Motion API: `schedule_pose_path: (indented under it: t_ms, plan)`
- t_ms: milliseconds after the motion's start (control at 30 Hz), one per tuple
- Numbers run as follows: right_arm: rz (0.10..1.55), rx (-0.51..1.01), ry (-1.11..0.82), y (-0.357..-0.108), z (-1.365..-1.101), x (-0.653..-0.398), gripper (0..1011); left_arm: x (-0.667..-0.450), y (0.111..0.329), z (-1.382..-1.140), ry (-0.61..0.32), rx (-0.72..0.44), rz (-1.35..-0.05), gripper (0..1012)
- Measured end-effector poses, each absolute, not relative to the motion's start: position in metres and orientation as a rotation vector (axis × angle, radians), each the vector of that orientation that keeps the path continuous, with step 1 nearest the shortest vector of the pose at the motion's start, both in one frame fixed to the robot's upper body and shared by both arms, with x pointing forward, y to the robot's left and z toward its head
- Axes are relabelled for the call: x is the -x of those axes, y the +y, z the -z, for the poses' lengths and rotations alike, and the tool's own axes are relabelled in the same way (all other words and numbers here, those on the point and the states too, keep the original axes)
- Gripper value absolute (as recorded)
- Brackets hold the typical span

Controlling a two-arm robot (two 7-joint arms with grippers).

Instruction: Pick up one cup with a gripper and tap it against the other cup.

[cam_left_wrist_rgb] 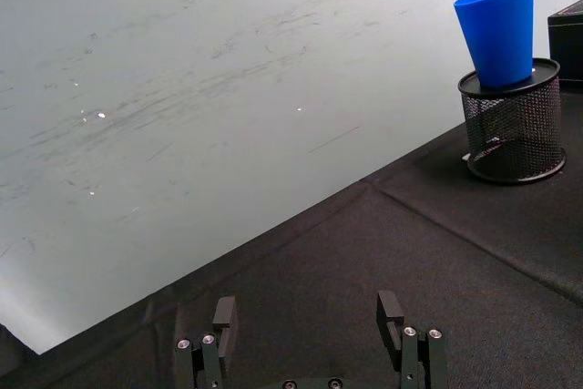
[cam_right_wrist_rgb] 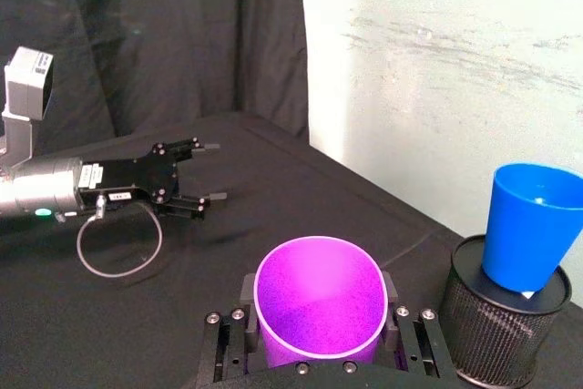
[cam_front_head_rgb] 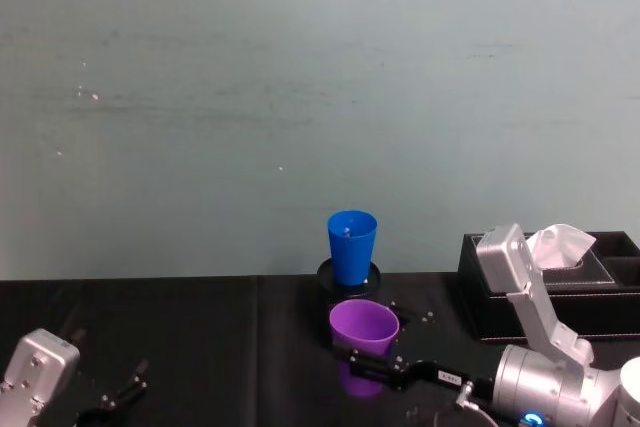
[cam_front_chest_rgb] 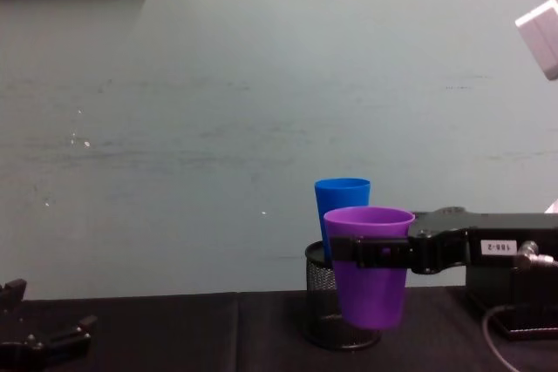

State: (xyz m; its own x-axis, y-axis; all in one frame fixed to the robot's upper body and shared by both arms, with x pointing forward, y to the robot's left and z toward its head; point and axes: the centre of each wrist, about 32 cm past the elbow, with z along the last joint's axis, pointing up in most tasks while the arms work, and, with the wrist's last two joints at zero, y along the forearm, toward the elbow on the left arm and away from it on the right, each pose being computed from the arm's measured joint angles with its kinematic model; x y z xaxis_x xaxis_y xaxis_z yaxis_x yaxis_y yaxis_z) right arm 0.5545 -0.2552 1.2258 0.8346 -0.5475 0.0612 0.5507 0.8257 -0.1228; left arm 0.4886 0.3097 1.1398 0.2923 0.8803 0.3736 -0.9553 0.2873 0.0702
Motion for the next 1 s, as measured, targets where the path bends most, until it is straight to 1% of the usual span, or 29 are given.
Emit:
schedule_pose_path:
  t_ms: [533, 1000]
  plan:
    - [0.579, 0.131, -0.021, -0.255, -1.239, -0.558, 734, -0.489, 0.31, -1.14, -0.285, -0.304, -1.248, 1000]
    - [0.58, 0.131, -0.019, -0.256, -1.238, -0.558, 734, -0.489, 0.31, -1.14, -0.285, -0.304, -1.248, 1000]
